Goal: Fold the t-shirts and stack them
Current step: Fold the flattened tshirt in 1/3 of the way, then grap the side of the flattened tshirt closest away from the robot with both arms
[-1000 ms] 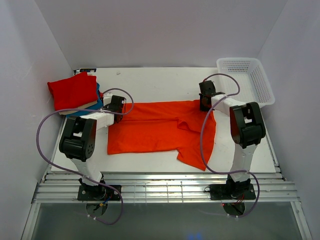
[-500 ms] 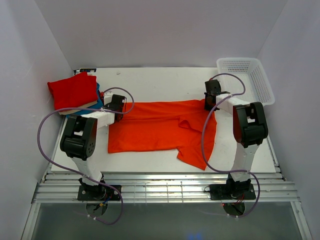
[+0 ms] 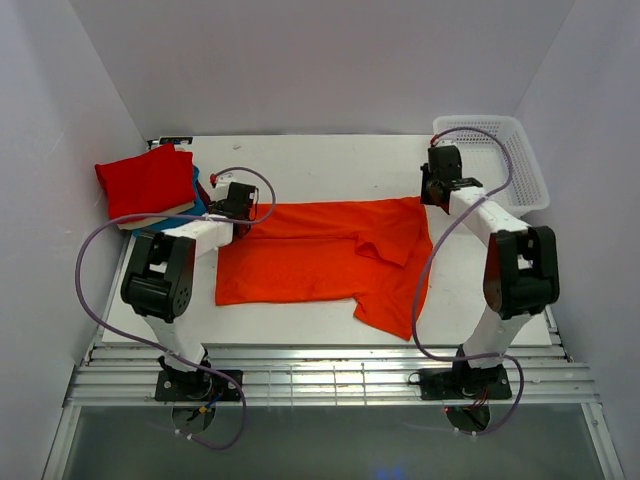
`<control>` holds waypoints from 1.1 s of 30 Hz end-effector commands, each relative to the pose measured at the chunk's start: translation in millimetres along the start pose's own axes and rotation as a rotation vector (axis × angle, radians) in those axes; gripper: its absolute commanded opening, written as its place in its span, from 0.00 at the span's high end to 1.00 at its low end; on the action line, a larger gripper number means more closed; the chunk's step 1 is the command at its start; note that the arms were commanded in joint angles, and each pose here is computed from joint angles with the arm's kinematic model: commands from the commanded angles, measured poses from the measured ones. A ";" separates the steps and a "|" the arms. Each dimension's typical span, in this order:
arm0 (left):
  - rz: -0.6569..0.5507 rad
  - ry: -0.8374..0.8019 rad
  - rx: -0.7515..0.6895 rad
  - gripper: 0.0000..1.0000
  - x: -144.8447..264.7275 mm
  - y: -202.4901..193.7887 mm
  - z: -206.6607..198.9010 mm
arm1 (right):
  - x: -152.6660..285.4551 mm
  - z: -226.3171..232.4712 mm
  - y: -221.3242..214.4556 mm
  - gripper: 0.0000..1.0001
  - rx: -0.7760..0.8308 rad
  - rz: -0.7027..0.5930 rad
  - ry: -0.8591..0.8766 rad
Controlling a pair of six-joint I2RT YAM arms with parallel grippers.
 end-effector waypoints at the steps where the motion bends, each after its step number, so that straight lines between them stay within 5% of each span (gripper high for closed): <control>1: -0.187 -0.126 0.070 0.49 38.9 51.2 -26.5 | 58.2 -20.5 46.7 0.69 -0.018 -0.279 -0.027; 3: -0.283 -0.149 0.109 0.35 63.9 65.0 -26.4 | 84.6 -22.5 43.2 0.65 -0.021 -0.330 0.008; 7: -0.365 -0.154 0.134 0.31 96.6 59.5 -11.9 | 113.9 -12.4 12.0 0.65 -0.034 -0.284 0.068; 17: -0.084 0.090 0.050 0.26 93.5 -53.2 58.1 | 160.9 62.9 -104.8 0.64 0.008 -0.120 0.157; 33: 0.180 0.125 0.075 0.27 115.5 -85.3 70.4 | 204.3 110.6 -195.6 0.64 0.096 0.038 0.142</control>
Point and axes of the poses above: each gripper's point midway between its finger pads, its own x axis back along the fingers, its own z axis along the line the jaws close on, y = z × x, the point moved 9 cm from there along x, back along the fingers, and after that the axes turned 12 degrees about x, right-handed, at the moved point
